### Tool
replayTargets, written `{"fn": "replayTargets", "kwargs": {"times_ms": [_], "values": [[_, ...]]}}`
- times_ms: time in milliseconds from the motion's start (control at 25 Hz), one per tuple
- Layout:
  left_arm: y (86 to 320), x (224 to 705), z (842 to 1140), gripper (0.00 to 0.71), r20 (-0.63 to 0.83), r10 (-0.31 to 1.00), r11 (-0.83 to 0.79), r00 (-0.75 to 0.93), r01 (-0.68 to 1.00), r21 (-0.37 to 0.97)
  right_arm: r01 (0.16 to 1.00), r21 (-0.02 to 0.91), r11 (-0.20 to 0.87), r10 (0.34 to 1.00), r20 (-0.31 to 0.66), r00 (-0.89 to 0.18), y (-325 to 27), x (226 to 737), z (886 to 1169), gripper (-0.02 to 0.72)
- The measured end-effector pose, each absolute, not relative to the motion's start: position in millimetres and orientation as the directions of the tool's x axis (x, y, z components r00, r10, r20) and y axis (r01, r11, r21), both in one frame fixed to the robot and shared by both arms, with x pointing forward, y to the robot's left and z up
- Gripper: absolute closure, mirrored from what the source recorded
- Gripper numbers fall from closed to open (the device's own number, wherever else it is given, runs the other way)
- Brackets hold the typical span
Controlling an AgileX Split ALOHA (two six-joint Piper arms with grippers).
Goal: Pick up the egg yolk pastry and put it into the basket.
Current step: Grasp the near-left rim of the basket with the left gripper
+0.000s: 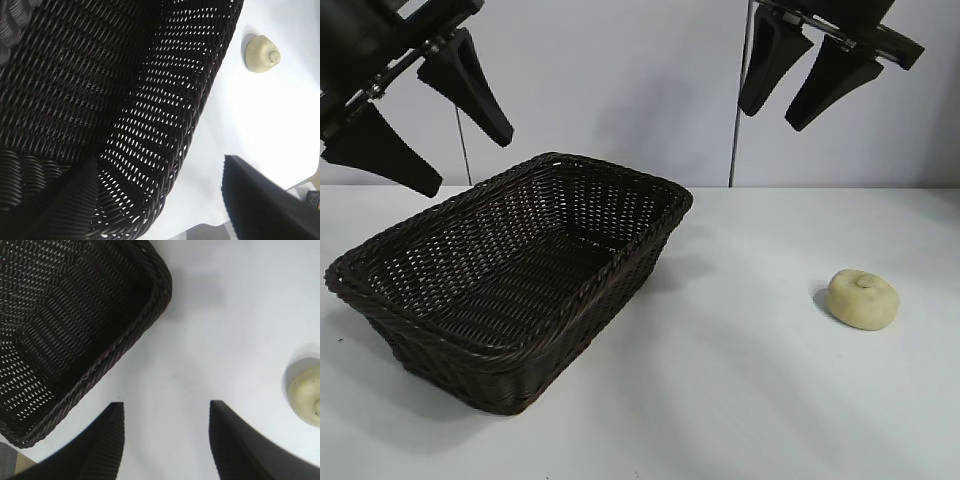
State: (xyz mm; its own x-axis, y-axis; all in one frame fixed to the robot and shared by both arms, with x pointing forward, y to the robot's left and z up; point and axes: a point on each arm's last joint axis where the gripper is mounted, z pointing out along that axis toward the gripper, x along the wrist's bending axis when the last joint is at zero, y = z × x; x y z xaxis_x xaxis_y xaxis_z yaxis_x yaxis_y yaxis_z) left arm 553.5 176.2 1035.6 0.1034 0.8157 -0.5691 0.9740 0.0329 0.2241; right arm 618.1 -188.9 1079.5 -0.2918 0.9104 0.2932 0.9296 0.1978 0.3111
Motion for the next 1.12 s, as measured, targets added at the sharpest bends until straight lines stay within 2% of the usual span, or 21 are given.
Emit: {"fn": "replayTargets", "kwargs": {"times_ms": [1120], "values": [[176.3, 554.0, 1035.6, 0.203, -0.569, 0.816, 0.036, 0.103, 0.973, 0.228, 0.926, 0.327, 0.188, 0.911, 0.295, -0.289, -188.5, 619.7, 1080.1, 0.323]]}}
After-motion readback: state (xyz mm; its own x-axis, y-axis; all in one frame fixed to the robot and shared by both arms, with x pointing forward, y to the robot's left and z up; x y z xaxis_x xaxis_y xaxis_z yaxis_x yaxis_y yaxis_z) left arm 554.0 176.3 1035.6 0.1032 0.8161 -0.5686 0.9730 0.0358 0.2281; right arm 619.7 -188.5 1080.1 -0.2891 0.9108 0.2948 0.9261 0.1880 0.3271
